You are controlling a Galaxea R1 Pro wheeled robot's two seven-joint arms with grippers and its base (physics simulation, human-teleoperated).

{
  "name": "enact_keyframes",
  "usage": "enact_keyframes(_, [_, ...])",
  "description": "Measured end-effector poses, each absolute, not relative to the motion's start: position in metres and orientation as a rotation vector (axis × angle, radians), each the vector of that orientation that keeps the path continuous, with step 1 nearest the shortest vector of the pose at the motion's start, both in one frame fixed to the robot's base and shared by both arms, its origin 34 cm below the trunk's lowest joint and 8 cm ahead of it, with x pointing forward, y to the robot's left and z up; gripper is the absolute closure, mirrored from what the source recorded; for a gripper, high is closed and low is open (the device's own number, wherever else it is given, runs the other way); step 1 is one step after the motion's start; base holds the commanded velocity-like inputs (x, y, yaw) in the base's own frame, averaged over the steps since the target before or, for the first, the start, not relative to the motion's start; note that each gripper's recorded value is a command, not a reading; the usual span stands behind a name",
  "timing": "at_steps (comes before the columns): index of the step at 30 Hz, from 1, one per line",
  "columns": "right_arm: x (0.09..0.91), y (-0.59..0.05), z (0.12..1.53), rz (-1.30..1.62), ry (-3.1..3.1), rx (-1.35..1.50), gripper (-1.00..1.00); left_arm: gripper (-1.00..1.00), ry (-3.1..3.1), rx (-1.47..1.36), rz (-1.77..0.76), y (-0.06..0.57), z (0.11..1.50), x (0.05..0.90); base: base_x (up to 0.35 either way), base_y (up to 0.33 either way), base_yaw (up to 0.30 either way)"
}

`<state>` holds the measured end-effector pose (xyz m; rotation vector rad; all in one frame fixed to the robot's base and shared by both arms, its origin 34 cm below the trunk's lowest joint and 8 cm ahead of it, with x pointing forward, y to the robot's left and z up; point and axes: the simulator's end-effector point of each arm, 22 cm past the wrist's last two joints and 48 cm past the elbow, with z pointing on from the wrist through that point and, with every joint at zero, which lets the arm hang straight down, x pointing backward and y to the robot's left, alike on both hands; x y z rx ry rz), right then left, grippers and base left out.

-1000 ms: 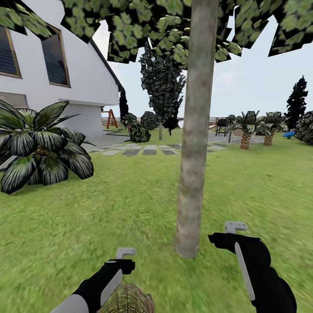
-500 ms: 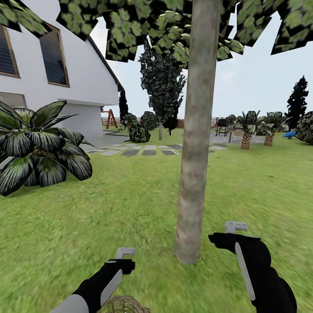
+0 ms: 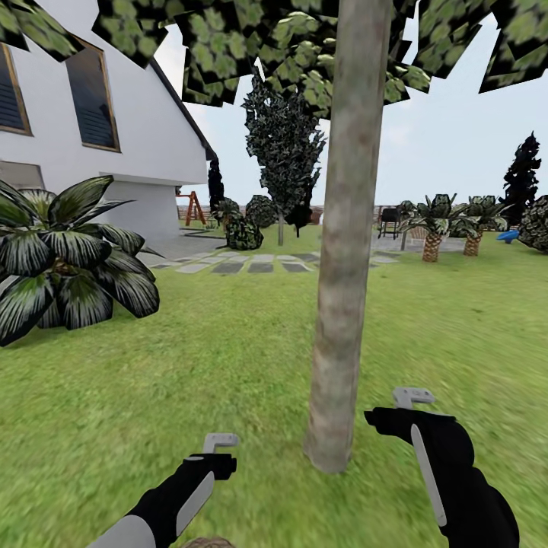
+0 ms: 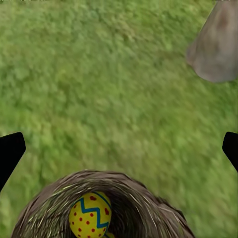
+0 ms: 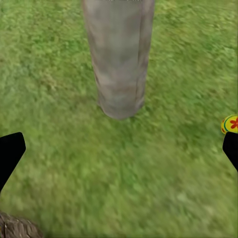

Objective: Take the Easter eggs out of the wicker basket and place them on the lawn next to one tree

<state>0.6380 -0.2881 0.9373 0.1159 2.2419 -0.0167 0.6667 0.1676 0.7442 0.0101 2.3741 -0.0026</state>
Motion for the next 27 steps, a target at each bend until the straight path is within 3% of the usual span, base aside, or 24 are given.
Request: enact_keyframes(27, [0.6381,-0.2861,0.9376,-0.013,2.242,0.115,-1.00,-1.00,2.377,0.008,-0.006,0.1671,0.7437,0.6663,0.044,-0.033,0.000])
